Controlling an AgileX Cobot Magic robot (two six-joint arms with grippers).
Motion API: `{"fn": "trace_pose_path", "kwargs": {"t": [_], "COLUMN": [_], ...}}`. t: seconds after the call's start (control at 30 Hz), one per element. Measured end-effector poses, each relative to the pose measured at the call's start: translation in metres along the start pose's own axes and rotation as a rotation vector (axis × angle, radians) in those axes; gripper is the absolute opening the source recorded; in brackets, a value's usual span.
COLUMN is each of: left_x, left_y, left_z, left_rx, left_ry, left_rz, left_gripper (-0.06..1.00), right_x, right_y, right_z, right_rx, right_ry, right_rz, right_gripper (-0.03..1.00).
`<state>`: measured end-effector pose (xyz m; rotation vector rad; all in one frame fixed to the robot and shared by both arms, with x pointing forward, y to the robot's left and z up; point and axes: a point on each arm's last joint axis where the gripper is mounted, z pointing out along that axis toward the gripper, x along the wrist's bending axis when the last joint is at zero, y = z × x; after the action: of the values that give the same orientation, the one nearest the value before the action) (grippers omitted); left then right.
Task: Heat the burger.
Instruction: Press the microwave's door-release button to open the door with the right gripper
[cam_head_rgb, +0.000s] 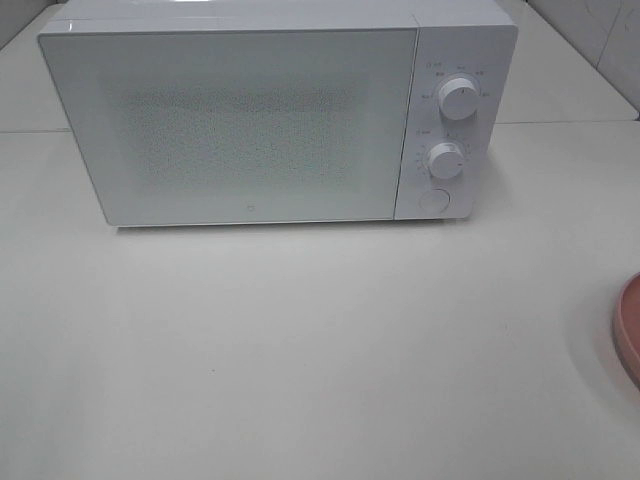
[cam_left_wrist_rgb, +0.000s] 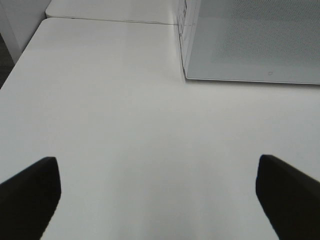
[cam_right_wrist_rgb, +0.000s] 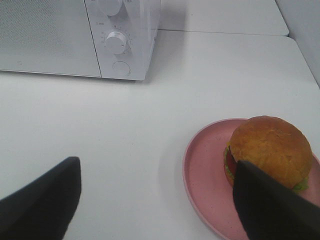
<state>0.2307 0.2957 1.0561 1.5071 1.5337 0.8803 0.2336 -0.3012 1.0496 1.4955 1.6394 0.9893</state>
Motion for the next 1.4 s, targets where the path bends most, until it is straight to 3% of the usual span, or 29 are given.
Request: {"fn": "trace_pose_path", "kwargs": {"t": [0.5, 0.8, 1.4], "left_x": [0.000, 0.000, 0.000], "left_y": [0.000, 0.000, 0.000], "left_z": [0.000, 0.000, 0.000], "left_rx": [0.000, 0.001, 0.001], "left_ry": [0.000, 0.000, 0.000], "left_rz": [0.000, 0.000, 0.000], "left_gripper": [0.98, 0.98, 0.98], "right_x": [0.000, 0.002, -0.001], "right_y": [0.000, 0.032, 0.082], "right_z": [0.000, -0.005, 0.060], "right_rx": [-0.001, -0.168, -0.153], "right_ry": [0.000, 0.025, -0.036], "right_rz": [0.000, 0.014, -0.070], "right_gripper": [0.74, 0.76, 0.78]}}
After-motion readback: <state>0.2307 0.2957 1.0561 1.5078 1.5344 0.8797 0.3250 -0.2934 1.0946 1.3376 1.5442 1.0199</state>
